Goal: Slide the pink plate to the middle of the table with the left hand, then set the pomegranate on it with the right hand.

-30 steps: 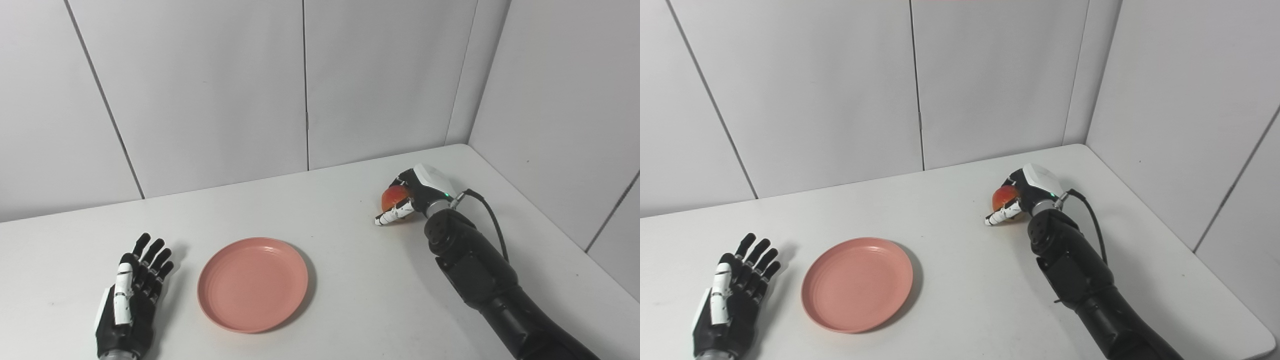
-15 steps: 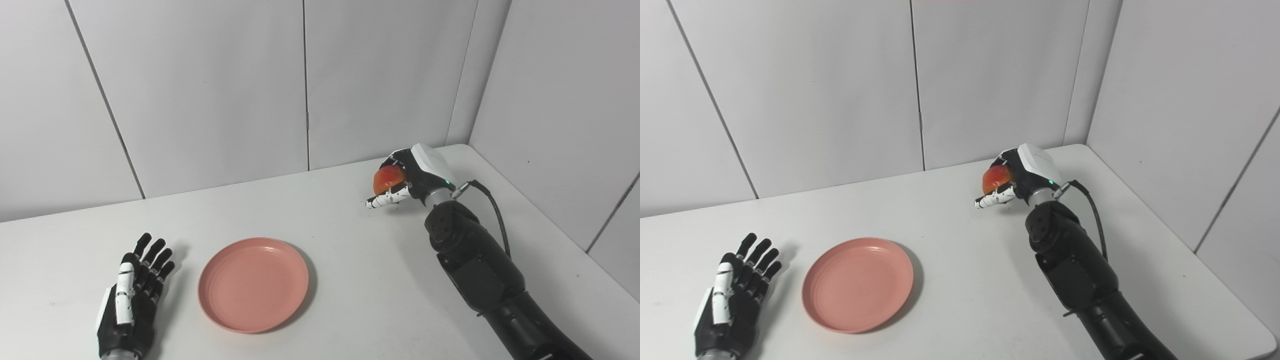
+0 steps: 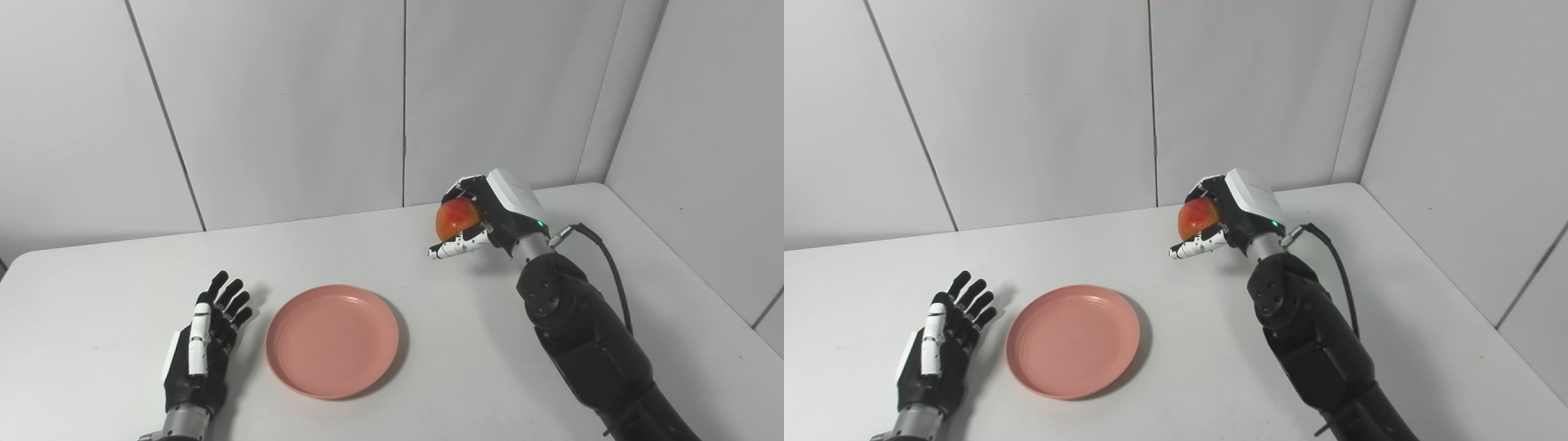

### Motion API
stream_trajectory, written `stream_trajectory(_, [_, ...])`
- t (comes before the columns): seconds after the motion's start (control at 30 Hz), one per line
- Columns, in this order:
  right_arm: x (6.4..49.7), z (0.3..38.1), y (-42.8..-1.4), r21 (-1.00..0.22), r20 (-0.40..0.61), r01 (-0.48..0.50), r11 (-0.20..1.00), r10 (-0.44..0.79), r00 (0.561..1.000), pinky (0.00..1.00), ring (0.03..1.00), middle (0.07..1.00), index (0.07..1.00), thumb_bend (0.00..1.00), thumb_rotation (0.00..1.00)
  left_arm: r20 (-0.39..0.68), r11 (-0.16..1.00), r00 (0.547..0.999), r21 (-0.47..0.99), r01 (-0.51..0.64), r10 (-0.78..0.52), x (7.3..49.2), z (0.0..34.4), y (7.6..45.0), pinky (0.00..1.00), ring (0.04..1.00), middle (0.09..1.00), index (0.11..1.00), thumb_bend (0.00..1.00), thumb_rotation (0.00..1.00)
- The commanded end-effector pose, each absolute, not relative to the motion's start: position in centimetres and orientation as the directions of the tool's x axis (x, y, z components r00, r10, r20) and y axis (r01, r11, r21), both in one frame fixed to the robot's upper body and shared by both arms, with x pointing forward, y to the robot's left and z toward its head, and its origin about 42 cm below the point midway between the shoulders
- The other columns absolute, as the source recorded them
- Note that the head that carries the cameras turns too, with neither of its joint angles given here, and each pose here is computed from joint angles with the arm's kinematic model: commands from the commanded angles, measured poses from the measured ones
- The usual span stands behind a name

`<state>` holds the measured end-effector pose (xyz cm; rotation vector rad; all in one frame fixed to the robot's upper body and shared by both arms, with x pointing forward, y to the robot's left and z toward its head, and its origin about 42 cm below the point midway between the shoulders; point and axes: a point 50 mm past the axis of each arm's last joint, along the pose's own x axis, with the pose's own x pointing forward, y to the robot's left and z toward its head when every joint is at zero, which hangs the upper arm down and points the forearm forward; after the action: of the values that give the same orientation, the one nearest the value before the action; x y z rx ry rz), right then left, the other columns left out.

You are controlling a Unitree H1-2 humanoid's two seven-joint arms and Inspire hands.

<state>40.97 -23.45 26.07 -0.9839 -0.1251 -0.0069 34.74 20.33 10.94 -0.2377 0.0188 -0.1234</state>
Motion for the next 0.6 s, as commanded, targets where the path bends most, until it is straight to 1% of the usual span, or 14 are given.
stream_trajectory(0.0, [41.0,28.6,-21.9,-0.822,0.199,0.111,0.559,0.099,0.975,0.26,0.333,0.401,0.483,0.5,0.14,-0.083,0.967,0.988,-0.23,0.108,-0.13,34.1,9.5,19.6,0.9,0.905,0.91,0.904,0.39,1.0])
stream_trajectory(0.1, [40.6,28.5,-20.6,-0.818,0.208,0.086,0.568,0.154,0.966,0.27,0.339,0.409,0.482,0.5,0.14,-0.076,0.973,0.989,-0.207,0.106,-0.124,34.1,9.6,19.3,0.89,0.903,0.911,0.904,0.4,1.0])
stream_trajectory(0.2, [40.3,28.5,-19.2,-0.816,0.211,0.067,0.574,0.188,0.959,0.26,0.327,0.401,0.482,0.5,0.14,-0.074,0.977,0.991,-0.192,0.096,-0.112,34.1,9.6,19.0,0.88,0.899,0.907,0.901,0.4,1.0])
stream_trajectory(0.3, [40.2,28.3,-18.0,-0.825,0.21,0.044,0.563,0.234,0.949,0.29,0.35,0.423,0.485,0.5,0.14,-0.066,0.978,0.992,-0.186,0.091,-0.105,34.1,9.6,18.7,0.88,0.902,0.909,0.902,0.4,1.0])
stream_trajectory(0.4, [40.2,28.1,-16.9,-0.827,0.213,0.036,0.561,0.253,0.944,0.31,0.373,0.442,0.486,0.5,0.14,-0.05,0.979,0.994,-0.18,0.09,-0.1,34.2,9.7,18.4,0.89,0.911,0.915,0.907,0.41,1.0])
stream_trajectory(0.57, [40.2,27.6,-14.7,-0.824,0.209,0.003,0.567,0.298,0.931,0.29,0.36,0.425,0.485,0.5,0.14,-0.029,0.983,0.997,-0.172,0.07,-0.076,34.2,9.9,17.7,0.89,0.905,0.906,0.903,0.39,1.0])
